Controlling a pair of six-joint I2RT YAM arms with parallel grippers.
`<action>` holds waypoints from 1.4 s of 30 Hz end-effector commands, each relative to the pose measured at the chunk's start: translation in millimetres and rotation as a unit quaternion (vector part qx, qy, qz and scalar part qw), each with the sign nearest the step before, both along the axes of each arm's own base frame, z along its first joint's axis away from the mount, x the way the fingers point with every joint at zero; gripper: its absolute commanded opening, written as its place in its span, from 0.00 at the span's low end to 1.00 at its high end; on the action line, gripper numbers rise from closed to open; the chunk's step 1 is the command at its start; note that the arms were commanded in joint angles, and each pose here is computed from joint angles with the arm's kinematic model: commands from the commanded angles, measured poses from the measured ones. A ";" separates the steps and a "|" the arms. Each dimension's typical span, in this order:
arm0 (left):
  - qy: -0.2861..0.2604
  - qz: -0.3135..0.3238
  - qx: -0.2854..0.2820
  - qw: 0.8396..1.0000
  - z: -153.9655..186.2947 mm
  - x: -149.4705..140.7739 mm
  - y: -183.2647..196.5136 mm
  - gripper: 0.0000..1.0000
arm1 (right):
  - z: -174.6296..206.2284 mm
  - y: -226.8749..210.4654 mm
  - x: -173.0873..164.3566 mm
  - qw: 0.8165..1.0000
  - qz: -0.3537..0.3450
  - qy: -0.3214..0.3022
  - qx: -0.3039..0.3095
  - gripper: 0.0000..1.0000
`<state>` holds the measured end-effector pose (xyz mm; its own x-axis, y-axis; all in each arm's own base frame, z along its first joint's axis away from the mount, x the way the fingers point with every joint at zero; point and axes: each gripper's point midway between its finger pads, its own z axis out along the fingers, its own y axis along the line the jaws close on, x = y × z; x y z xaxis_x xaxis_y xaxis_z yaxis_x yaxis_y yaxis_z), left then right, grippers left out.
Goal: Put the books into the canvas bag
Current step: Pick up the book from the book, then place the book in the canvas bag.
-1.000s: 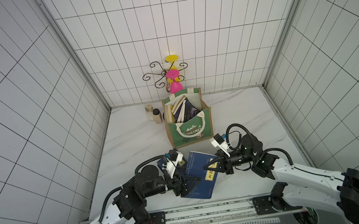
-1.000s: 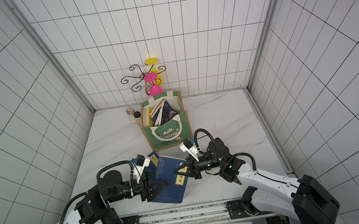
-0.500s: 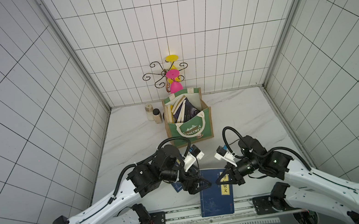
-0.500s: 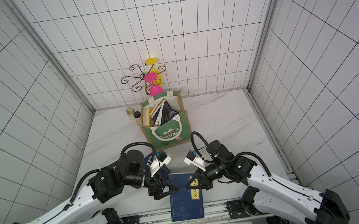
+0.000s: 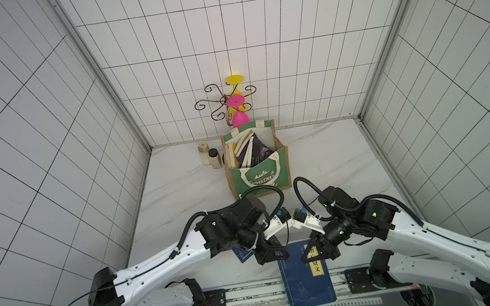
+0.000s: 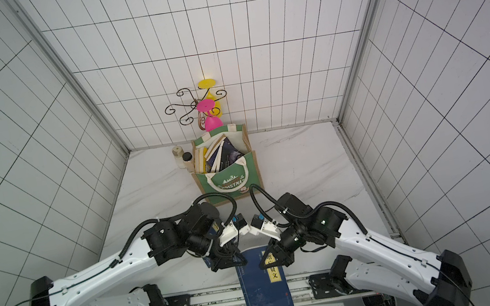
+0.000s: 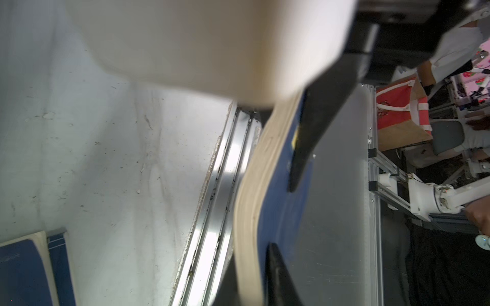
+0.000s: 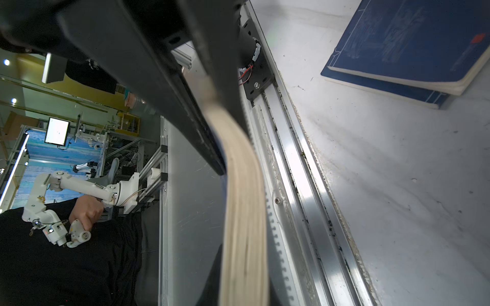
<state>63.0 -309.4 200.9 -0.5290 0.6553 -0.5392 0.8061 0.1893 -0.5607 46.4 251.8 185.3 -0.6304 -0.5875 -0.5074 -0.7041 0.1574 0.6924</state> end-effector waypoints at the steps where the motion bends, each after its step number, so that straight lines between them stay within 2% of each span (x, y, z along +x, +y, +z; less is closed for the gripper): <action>1: -0.029 -0.005 -0.001 1.000 6.9 6.3 -3.9 0.00 | 40.6 6.2 -1.7 0.998 0.026 -0.038 0.048 0.00; 4: -0.058 0.013 0.003 0.998 16.6 18.8 -6.3 0.00 | 45.0 5.9 3.8 0.997 0.012 -0.060 0.050 0.02; 5: -0.069 0.022 0.005 0.997 21.8 24.4 -6.6 0.00 | 46.0 6.0 6.9 0.996 0.004 -0.069 0.050 0.12; 6: -0.081 0.037 0.007 0.996 28.4 32.2 -6.5 0.00 | 47.5 5.8 11.2 0.995 -0.008 -0.080 0.051 0.33; 8: -0.103 0.075 0.008 0.992 43.1 51.8 -3.8 0.00 | 49.6 5.3 21.8 0.993 -0.041 -0.102 0.051 0.65; 9: -0.108 0.098 0.005 0.989 51.1 64.1 -0.9 0.00 | 52.2 5.3 28.8 0.990 -0.061 -0.115 0.055 0.77; 12: -0.121 0.180 -0.010 0.976 76.1 108.2 16.4 0.00 | 56.9 -2.5 55.3 0.977 -0.143 -0.149 0.053 0.92; 14: -0.128 0.242 -0.030 0.961 101.4 142.1 34.5 0.00 | 62.7 -16.0 79.6 0.956 -0.226 -0.181 0.047 0.95; 17: -0.153 0.302 -0.080 0.938 151.8 178.7 57.5 0.00 | 70.2 -40.7 103.8 0.921 -0.320 -0.220 0.041 0.99; 19: -0.180 0.338 -0.112 0.917 187.5 198.4 70.6 0.00 | 68.3 -51.1 111.7 0.906 -0.352 -0.233 0.033 0.99; 22: -0.215 0.386 -0.163 0.882 236.6 223.5 86.1 0.00 | 62.8 -53.0 113.3 0.903 -0.361 -0.229 0.031 0.99; 24: -0.233 0.422 -0.191 0.855 261.4 243.2 97.6 0.00 | 57.8 -51.8 113.5 0.905 -0.361 -0.225 0.030 0.99; 26: -0.239 0.447 -0.212 0.836 274.8 261.1 103.3 0.00 | 57.3 -51.0 113.3 0.905 -0.359 -0.224 0.031 0.99; 29: -0.243 0.468 -0.230 0.818 283.5 286.2 101.0 0.00 | 58.1 -51.1 113.4 0.905 -0.359 -0.226 0.032 0.99; 34: -0.241 0.487 -0.269 0.795 275.5 318.7 91.4 0.00 | 59.4 -51.1 111.9 0.906 -0.357 -0.227 0.037 0.99; 37: -0.241 0.496 -0.261 0.793 262.8 331.3 82.6 0.00 | 61.1 -52.2 111.4 0.904 -0.358 -0.229 0.040 0.99; 42: -0.251 0.511 -0.217 0.793 231.1 344.5 67.9 0.00 | 62.8 -52.5 109.9 0.904 -0.356 -0.230 0.045 0.99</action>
<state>403.1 -239.5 409.3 -0.4161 -0.2431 -0.8762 0.4909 0.7511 -0.4415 153.4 200.2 260.1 -0.5360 -0.0587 -0.8422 -0.6733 0.6315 0.3845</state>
